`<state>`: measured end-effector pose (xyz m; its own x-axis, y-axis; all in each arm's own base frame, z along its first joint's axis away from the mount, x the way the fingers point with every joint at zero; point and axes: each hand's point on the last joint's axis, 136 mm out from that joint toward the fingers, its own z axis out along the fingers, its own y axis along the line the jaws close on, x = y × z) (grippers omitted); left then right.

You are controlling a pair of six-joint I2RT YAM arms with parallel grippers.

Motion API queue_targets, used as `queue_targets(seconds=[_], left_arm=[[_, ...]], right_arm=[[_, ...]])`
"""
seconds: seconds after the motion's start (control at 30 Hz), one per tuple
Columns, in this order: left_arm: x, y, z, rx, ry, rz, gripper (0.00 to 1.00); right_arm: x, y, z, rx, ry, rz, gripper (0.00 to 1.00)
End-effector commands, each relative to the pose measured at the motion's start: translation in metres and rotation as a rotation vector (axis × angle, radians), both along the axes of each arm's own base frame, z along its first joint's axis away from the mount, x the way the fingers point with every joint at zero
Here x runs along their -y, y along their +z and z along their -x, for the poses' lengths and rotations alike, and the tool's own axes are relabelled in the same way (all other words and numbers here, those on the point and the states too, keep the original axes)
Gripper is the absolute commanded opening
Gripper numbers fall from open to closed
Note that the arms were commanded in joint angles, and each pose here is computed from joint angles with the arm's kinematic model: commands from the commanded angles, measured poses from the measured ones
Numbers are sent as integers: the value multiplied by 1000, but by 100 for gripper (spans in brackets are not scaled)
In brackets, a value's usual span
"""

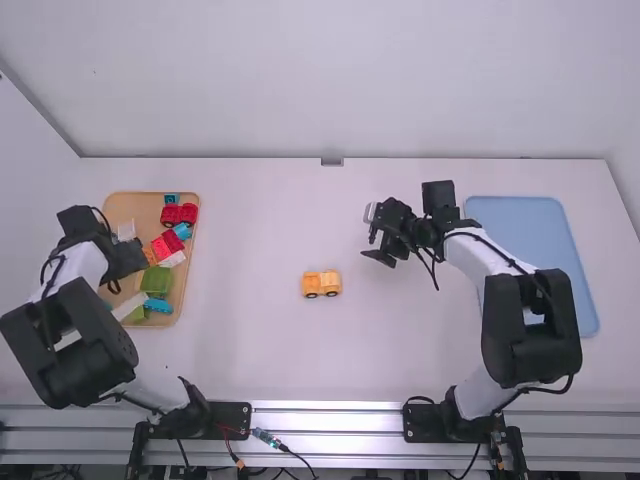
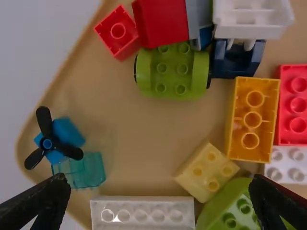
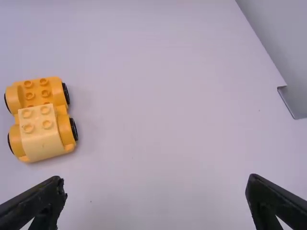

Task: Assemble lego blocks to make yellow taxi

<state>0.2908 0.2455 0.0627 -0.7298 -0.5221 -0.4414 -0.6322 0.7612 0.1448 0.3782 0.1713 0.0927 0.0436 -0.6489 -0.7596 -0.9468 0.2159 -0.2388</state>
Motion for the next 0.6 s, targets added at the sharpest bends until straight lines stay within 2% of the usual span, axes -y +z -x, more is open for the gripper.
queue_targets(seconds=[0.0, 0.17, 0.23, 0.33, 0.37, 0.43, 0.57], left_arm=[[3, -14, 9, -32, 22, 10, 99], [-1, -21, 20, -58, 58, -23, 98], [-4, -21, 22, -61, 79, -43, 94], [-5, -21, 20, -49, 78, -46, 78], [-5, -21, 19, -46, 77, -49, 68], [-5, -19, 16, -44, 54, -49, 69], [7, -15, 3, -14, -77, 29, 78]], right_arm=[[0, 6, -2, 10, -5, -7, 99], [0, 6, -3, 6, -8, -8, 99], [0, 7, -4, -6, -24, -18, 99], [0, 7, -3, -10, -25, -18, 99], [0, 7, -3, -11, -26, -19, 99], [0, 7, -3, -10, -25, -18, 99], [0, 7, -3, -10, -25, -19, 99]])
